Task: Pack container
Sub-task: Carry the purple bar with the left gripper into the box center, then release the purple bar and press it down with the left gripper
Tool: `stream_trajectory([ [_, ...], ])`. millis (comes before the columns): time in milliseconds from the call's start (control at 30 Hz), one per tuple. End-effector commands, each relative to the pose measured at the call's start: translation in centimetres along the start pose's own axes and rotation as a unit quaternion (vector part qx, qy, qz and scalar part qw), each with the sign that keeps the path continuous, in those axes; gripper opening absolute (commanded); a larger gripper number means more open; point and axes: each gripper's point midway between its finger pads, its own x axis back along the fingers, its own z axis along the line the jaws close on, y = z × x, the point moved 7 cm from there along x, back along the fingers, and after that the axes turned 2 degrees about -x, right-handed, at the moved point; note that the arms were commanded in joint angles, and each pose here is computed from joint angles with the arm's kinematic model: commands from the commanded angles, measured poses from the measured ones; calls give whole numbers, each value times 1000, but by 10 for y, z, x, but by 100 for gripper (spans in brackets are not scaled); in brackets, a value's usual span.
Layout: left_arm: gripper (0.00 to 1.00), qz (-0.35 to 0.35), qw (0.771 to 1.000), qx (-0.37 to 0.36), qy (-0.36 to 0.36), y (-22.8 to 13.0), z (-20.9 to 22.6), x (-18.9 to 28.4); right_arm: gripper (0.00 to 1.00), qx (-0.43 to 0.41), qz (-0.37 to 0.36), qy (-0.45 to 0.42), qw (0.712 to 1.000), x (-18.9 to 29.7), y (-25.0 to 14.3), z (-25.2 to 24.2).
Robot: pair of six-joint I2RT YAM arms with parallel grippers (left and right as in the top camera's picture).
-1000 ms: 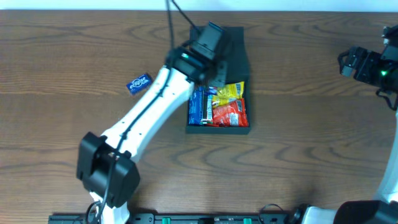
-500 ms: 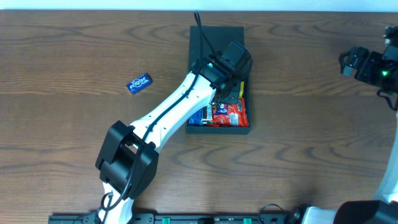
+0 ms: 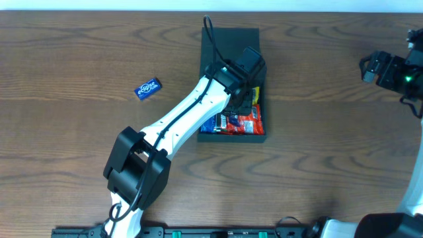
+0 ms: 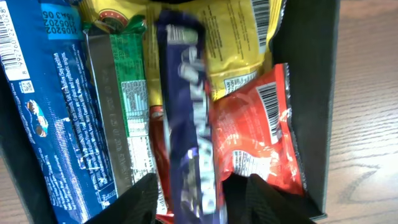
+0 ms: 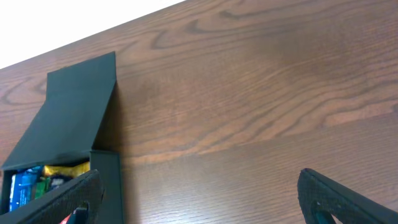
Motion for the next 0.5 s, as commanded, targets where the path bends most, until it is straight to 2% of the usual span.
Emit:
stream_trajectory([
  [0,49,2,1000,2,8,3,5,-5,99,-6,-12,1,1000,9,3,1],
  [233,48,-19,1000,15,0,19,12,8,99,-6,-10,1,1000,9,2,1],
  [367,33,-46,999,-16,-14,29,3,20,99,-6,-10,1,1000,9,2,1],
  [467,11,-68,997,-32,-13,34,-2,22,99,-6,-10,1,1000,9,2,1],
])
